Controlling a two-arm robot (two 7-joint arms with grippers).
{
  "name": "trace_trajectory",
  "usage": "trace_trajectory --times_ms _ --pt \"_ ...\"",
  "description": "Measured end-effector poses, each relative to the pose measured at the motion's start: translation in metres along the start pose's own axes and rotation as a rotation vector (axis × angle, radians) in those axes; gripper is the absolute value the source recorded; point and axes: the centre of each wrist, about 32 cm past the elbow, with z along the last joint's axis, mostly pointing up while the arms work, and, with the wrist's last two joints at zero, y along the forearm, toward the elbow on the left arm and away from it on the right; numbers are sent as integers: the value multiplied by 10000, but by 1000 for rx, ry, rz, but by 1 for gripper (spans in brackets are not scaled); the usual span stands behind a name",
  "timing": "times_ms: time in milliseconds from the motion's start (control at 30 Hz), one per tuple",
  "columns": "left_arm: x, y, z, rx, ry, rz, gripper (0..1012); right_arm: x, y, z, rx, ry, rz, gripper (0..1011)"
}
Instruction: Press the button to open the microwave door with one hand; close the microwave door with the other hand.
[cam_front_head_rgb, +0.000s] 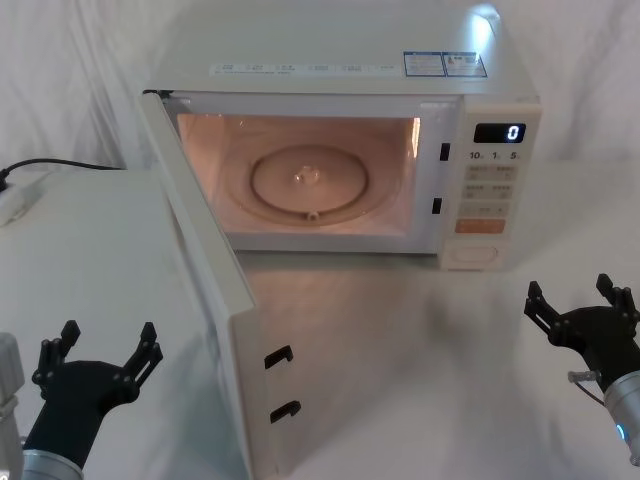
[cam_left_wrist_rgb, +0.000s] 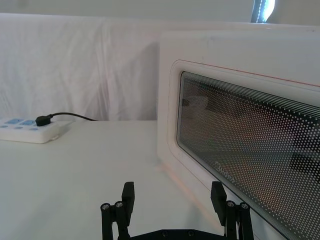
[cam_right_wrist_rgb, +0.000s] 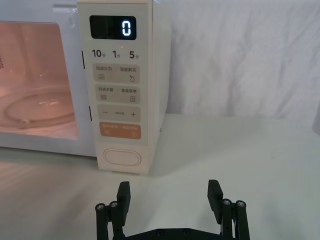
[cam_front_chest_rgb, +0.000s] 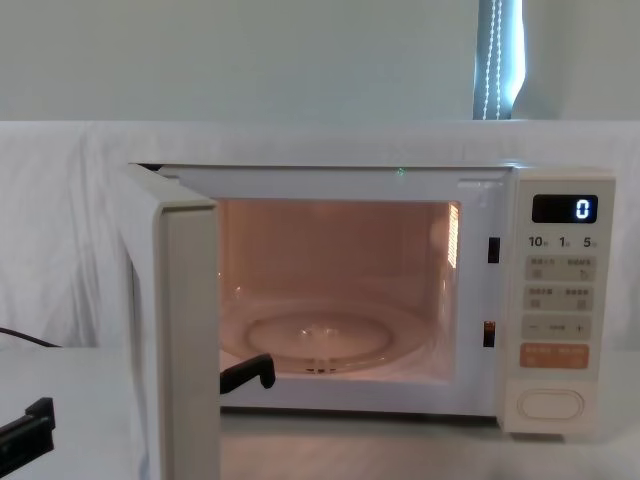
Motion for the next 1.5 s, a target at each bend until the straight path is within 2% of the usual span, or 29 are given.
trace_trajectory --times_ms 567,667,800,833,867,967,1133,1167,1300,1333,1500 --pt "0 0 0 0 0 0 1000 0 0 0 0 0 0 1002" --pt "0 0 0 0 0 0 953 0 0 0 0 0 0 1002" --pt "0 0 0 0 0 0 871 0 0 0 0 0 0 1002" --pt "0 0 0 0 0 0 819 0 0 0 0 0 0 1002" --pt "0 0 0 0 0 0 819 0 0 0 0 0 0 1002" --pt "0 0 0 0 0 0 690 0 0 0 0 0 0 1002" --pt "0 0 0 0 0 0 589 0 0 0 0 0 0 1002" --pt "0 0 0 0 0 0 503 0 0 0 0 0 0 1002" --pt "0 0 0 0 0 0 401 0 0 0 0 0 0 1002" --pt "0 0 0 0 0 0 337 0 0 0 0 0 0 1002" --pt "0 0 0 0 0 0 194 0 0 0 0 0 0 1002"
